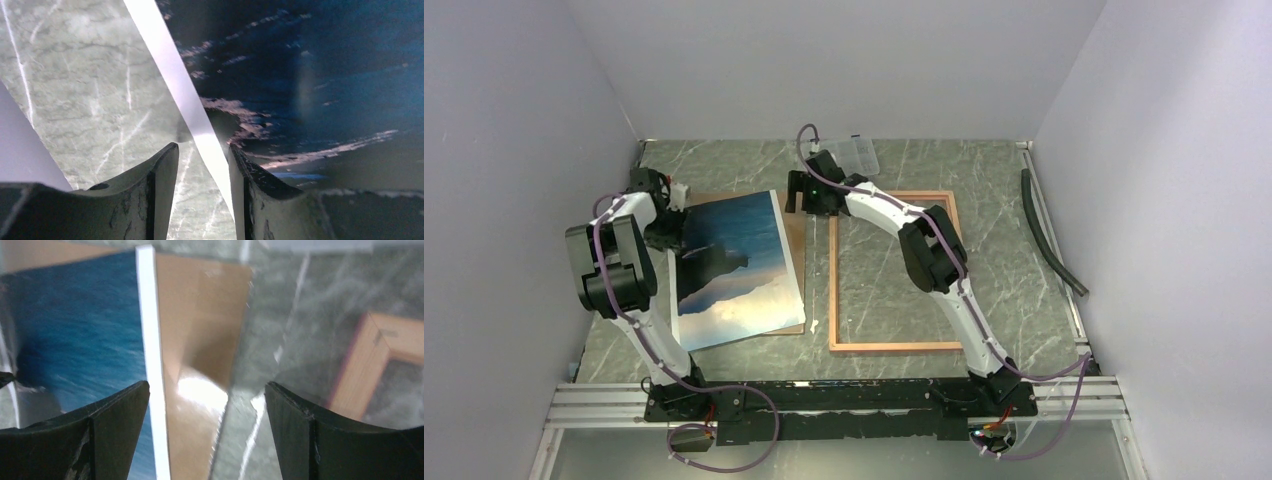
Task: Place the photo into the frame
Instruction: Pick up the photo frame item from the photo frame.
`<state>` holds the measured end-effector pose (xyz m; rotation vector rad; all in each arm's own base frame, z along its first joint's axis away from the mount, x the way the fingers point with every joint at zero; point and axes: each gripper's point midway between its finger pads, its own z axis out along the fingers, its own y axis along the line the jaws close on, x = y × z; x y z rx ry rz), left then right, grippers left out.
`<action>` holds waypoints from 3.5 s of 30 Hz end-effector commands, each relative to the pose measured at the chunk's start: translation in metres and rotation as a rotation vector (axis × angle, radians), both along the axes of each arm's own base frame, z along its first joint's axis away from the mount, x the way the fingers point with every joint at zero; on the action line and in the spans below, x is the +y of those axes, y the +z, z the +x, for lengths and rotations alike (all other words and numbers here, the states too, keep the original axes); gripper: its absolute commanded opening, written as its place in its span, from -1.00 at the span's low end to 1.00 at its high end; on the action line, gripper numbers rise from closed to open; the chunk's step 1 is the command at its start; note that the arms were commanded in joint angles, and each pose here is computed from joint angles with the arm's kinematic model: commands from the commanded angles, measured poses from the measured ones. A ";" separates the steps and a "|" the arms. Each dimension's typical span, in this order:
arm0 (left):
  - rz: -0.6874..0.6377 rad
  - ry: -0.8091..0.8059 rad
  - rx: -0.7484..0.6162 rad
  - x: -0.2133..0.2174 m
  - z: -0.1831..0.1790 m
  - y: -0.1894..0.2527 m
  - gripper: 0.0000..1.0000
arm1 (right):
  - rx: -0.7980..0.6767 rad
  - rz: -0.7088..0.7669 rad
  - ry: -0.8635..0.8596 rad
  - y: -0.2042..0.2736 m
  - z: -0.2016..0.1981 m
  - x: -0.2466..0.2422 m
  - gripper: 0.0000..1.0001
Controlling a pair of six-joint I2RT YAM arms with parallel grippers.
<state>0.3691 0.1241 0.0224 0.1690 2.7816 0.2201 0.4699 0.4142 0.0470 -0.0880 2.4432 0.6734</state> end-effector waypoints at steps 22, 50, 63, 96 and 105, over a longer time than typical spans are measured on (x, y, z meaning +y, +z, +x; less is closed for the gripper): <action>-0.062 -0.009 0.106 -0.013 0.004 -0.044 -0.14 | 0.004 0.226 0.048 0.038 -0.009 0.046 0.79; -0.072 -0.032 0.086 -0.022 0.001 -0.033 -0.18 | 0.014 0.575 0.290 0.121 -0.070 0.080 0.61; -0.081 -0.037 0.079 -0.024 -0.001 -0.029 -0.19 | 0.114 0.746 0.323 0.112 -0.080 0.087 0.46; 0.001 0.027 0.019 0.023 0.011 -0.003 -0.09 | 0.099 0.776 0.262 0.133 -0.070 0.060 -0.86; -0.001 0.025 0.013 0.022 0.013 0.000 -0.09 | 0.026 0.727 0.232 0.162 -0.058 0.030 -1.00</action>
